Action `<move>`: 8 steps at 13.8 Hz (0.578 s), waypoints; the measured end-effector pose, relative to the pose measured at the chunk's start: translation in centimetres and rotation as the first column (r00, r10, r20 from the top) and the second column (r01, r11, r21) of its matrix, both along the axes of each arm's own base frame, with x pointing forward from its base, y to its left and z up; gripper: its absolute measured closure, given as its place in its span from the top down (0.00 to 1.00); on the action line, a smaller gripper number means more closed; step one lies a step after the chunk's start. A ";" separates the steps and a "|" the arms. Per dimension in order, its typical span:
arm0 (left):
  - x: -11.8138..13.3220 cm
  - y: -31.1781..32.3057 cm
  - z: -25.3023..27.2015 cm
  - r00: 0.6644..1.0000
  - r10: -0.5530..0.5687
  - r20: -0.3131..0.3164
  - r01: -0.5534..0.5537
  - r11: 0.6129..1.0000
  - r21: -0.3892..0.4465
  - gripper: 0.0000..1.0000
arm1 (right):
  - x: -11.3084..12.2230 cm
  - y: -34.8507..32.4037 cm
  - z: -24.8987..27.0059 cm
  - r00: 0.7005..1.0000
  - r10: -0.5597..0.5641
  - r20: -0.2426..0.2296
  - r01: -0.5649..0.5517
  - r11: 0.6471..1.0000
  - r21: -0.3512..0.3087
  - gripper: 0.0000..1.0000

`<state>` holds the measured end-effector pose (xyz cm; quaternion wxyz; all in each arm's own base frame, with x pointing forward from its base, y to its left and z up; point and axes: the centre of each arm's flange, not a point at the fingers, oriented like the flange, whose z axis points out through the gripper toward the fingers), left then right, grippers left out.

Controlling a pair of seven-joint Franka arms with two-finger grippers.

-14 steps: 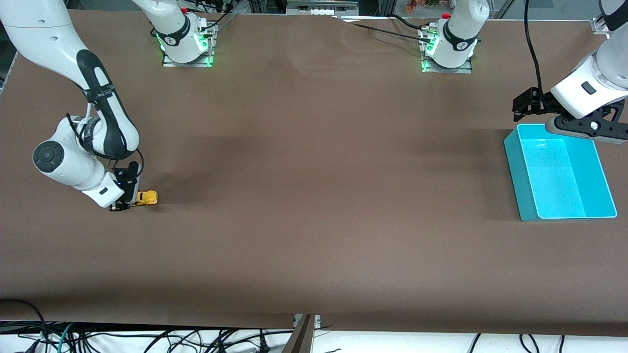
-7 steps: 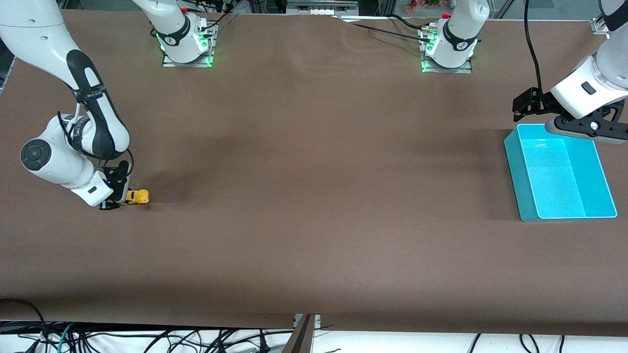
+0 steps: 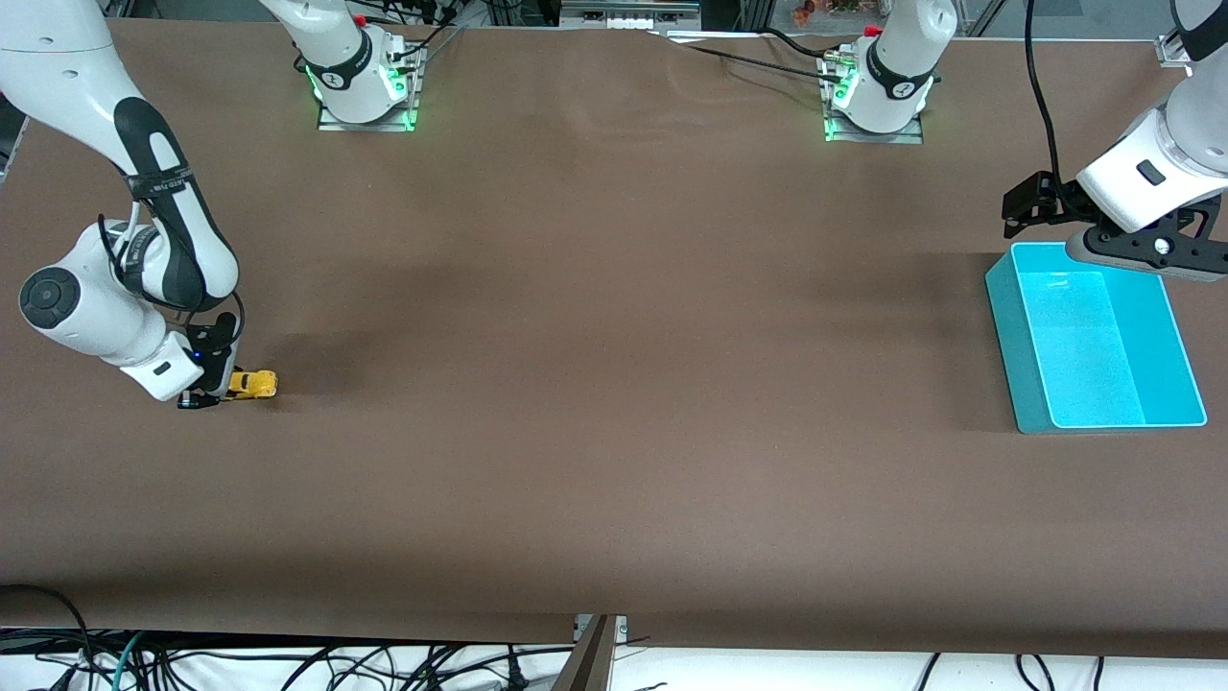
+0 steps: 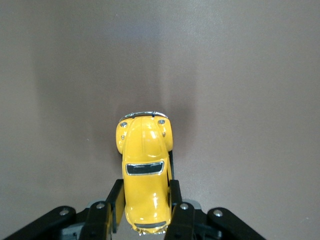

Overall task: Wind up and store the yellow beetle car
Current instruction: 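Open the right gripper to release the wound car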

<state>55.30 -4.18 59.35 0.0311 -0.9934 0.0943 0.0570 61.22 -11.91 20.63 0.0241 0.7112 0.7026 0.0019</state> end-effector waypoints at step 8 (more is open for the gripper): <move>0.0 0.0 0.0 1.000 0.000 -0.001 0.000 1.000 0.000 1.00 | 3.3 2.2 8.4 0.999 0.017 0.035 -0.018 0.999 0.034 1.00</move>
